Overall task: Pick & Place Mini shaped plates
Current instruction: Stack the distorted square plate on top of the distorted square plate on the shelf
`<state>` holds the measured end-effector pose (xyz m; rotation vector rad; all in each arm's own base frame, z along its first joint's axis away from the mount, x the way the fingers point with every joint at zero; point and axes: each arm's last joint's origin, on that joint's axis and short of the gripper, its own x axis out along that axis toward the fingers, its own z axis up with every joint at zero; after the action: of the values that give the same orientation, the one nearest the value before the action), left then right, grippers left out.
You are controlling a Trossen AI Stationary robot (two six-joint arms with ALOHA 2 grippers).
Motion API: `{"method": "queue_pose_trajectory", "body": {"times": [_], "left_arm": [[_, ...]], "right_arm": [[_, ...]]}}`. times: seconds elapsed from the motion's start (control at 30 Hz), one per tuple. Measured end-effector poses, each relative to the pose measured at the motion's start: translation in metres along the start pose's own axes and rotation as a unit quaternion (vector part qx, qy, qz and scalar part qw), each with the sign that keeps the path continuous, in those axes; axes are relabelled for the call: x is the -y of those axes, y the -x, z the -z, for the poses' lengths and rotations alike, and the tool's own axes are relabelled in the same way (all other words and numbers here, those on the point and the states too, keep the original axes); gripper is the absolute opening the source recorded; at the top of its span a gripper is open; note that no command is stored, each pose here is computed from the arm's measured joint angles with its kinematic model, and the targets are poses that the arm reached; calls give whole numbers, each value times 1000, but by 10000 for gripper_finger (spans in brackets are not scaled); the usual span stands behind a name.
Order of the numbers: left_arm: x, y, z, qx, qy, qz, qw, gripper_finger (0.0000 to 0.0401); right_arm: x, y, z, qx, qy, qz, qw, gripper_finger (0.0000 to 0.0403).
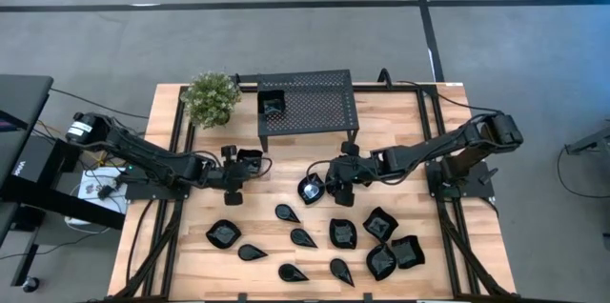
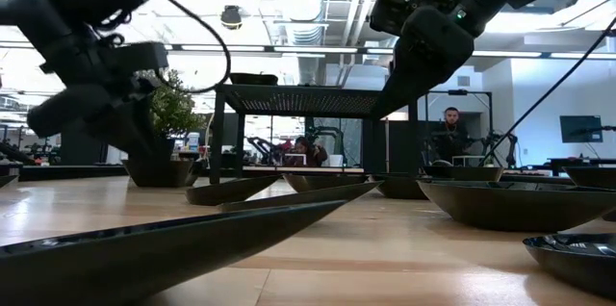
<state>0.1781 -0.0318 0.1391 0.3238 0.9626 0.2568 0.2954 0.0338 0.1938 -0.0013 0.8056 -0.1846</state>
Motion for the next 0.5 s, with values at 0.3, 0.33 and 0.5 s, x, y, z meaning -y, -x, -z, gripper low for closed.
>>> {"method": "queue_pose_trajectory", "body": {"times": [0.3,0.33,0.5], "left_arm": [[-12,-10,8,-25,33,9,999,151],[-12,-10,9,-25,30,9,999,141],[-11,-10,8,-23,30,21,999,55]], "right_arm": [[1,0,0,0,-1,1,1000,165],[1,0,0,0,-1,1,1000,165],[2,0,0,0,-2,2,1000,165]]}}
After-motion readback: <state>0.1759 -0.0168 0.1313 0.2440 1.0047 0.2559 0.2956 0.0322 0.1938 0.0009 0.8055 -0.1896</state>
